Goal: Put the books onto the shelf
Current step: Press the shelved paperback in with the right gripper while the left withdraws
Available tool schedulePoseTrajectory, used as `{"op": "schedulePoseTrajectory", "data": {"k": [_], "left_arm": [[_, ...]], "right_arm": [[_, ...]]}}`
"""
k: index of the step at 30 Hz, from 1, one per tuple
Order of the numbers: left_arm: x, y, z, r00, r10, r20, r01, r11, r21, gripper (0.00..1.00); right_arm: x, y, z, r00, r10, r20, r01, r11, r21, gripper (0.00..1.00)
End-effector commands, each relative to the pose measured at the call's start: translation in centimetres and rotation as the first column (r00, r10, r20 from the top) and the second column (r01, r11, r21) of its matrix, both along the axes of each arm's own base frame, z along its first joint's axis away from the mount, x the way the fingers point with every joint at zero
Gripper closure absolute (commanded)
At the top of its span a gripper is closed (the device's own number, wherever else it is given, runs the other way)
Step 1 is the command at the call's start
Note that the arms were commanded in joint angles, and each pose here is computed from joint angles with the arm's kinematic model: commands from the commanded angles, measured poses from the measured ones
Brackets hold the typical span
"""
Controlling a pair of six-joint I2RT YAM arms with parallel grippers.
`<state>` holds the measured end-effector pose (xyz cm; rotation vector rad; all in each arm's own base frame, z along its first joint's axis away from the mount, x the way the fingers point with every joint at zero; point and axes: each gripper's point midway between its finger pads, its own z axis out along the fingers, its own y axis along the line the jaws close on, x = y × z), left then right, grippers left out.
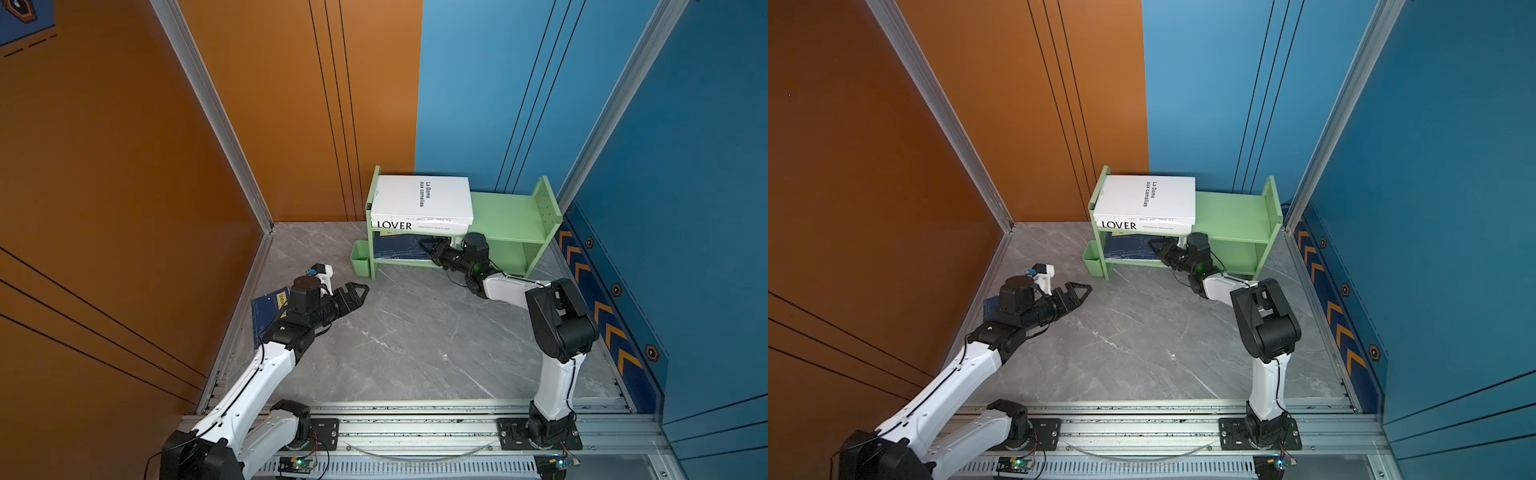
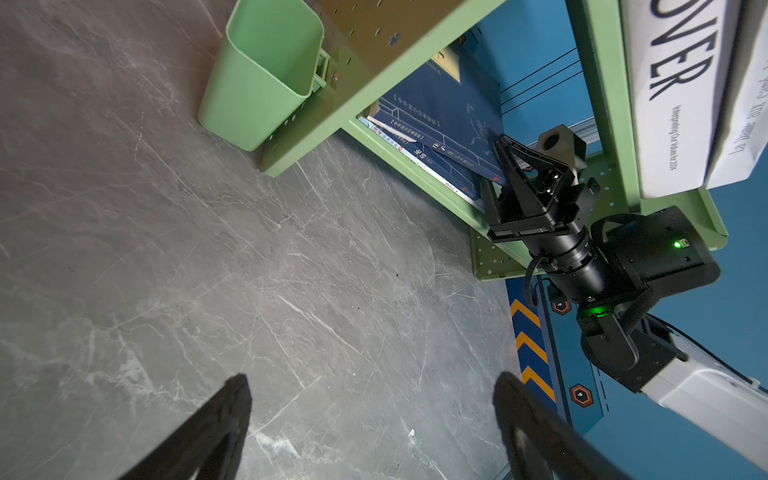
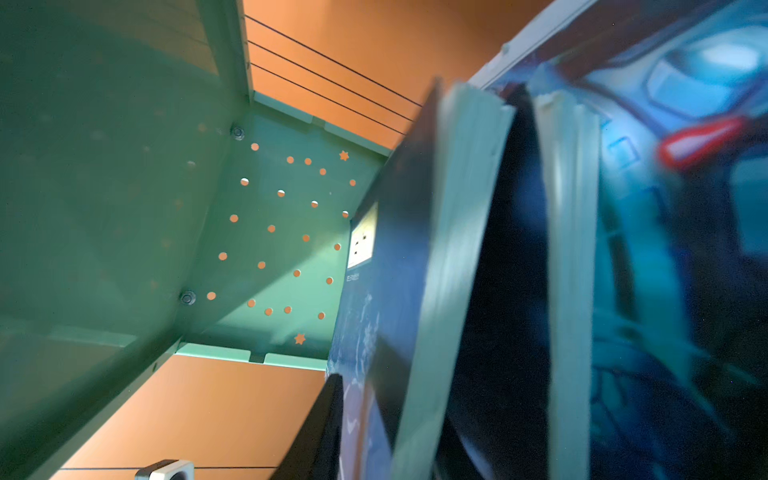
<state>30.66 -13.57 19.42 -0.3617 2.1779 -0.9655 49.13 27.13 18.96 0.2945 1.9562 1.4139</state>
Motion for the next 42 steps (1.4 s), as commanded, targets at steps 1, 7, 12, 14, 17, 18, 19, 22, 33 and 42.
{"op": "schedulePoseTrajectory", "data": {"k": [1,7,12,14,17,18,19,22,33,42], "left_arm": [[0.1,0.1,0.0,1.0,-0.004,0.005,0.004,1.0,0.014,0.08],[0.2,0.0,-0.3,1.0,-0.004,-0.002,0.004,1.0,0.012,0.08],[0.2,-0.1,-0.5,1.0,-0.007,-0.007,0.007,1.0,0.009,0.08],[0.2,-0.1,-0.6,1.0,-0.008,-0.01,0.008,1.0,0.008,0.08],[0.3,-0.2,-0.7,1.0,-0.009,-0.012,0.009,1.0,0.008,0.08],[0.3,-0.2,-0.7,1.0,-0.01,-0.014,0.01,1.0,0.009,0.08],[0.2,-0.2,-0.8,1.0,-0.008,-0.015,0.009,1.0,0.008,0.08],[0.2,-0.2,-0.8,1.0,-0.011,-0.017,0.011,1.0,0.007,0.08],[0.3,0.1,-0.7,1.0,-0.003,-0.012,0.004,1.0,0.027,0.07],[0.1,8.1,-1.7,0.952,0.306,-0.022,-0.29,0.921,0.259,0.02]], "right_arm": [[0.2,-0.8,0.4,0.999,-0.033,0.024,0.034,0.998,-0.048,0.69],[-0.2,-1.9,-0.4,0.997,-0.076,0.005,0.076,0.992,-0.101,0.62],[-0.5,-2.8,-0.7,0.993,-0.121,0.006,0.121,0.983,-0.138,0.61],[-0.6,-3.2,-0.9,0.99,-0.139,0.006,0.138,0.978,-0.154,0.61],[-0.7,-3.5,-1.1,0.988,-0.152,0.005,0.151,0.974,-0.168,0.64],[-0.7,-3.5,-1.1,0.988,-0.155,0.005,0.154,0.973,-0.173,0.65],[-0.7,-3.6,-1.1,0.987,-0.158,0.005,0.156,0.972,-0.176,0.66],[-0.7,-3.7,-1.2,0.986,-0.168,0.005,0.166,0.968,-0.19,0.68],[-1.4,-5.2,-0.3,0.978,-0.2,0.055,0.207,0.944,-0.255,0.62],[-4.4,-4.7,1.4,0.986,-0.127,0.106,0.158,0.915,-0.372,0.54]]}}
